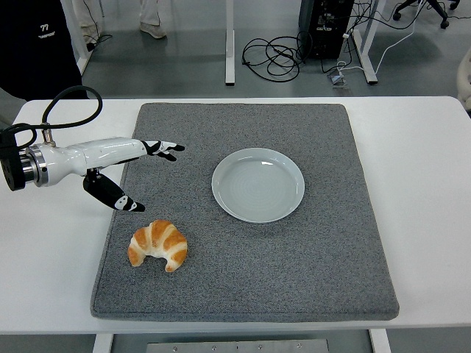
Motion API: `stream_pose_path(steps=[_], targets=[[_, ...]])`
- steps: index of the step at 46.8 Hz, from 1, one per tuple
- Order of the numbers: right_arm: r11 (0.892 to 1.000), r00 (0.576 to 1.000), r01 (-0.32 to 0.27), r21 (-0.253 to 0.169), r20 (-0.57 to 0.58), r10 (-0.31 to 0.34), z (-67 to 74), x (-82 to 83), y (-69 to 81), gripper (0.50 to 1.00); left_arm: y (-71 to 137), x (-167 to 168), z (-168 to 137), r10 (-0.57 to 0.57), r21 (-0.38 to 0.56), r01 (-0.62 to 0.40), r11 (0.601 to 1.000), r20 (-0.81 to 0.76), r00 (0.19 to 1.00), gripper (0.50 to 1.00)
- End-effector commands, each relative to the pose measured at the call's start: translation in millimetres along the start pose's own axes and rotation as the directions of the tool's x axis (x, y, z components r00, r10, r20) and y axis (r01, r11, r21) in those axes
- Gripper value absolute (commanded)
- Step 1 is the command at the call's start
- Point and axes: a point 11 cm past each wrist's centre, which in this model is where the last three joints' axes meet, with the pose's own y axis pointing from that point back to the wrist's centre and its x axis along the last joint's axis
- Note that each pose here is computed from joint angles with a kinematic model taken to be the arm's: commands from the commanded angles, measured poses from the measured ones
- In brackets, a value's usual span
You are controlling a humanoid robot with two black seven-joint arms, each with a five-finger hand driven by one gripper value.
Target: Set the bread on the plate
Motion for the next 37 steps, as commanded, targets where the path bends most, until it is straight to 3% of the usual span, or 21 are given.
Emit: stream_pose_path(steps=[1,8,23,37], targets=[[1.000,1.000,0.000,0.000,0.000,0.000,0.0,0.0,0.0,1.000,0,-15,-4,-0.010,0.002,0.010,1.000,-0.036,0.999,0.911],[1.000,1.000,0.000,0.000,0.000,0.000,0.0,0.0,0.0,1.000,-1,-40,1,-0.033,-0.017,0.031,0.999,-0.080,0.996,0.902],[1.000,1.000,0.000,0.000,0.000,0.000,0.0,0.0,0.0,1.000,0,-45,3,-0.034,-0.029,0.031,0.999,-0.089,0.995,0.895],[1.000,1.000,0.000,0.000,0.001,0.000,-0.1,0.0,0.0,1.000,-9,-73,2,-0.020,-0.042,0.015,0.999,-0.120,0.993,0.893]])
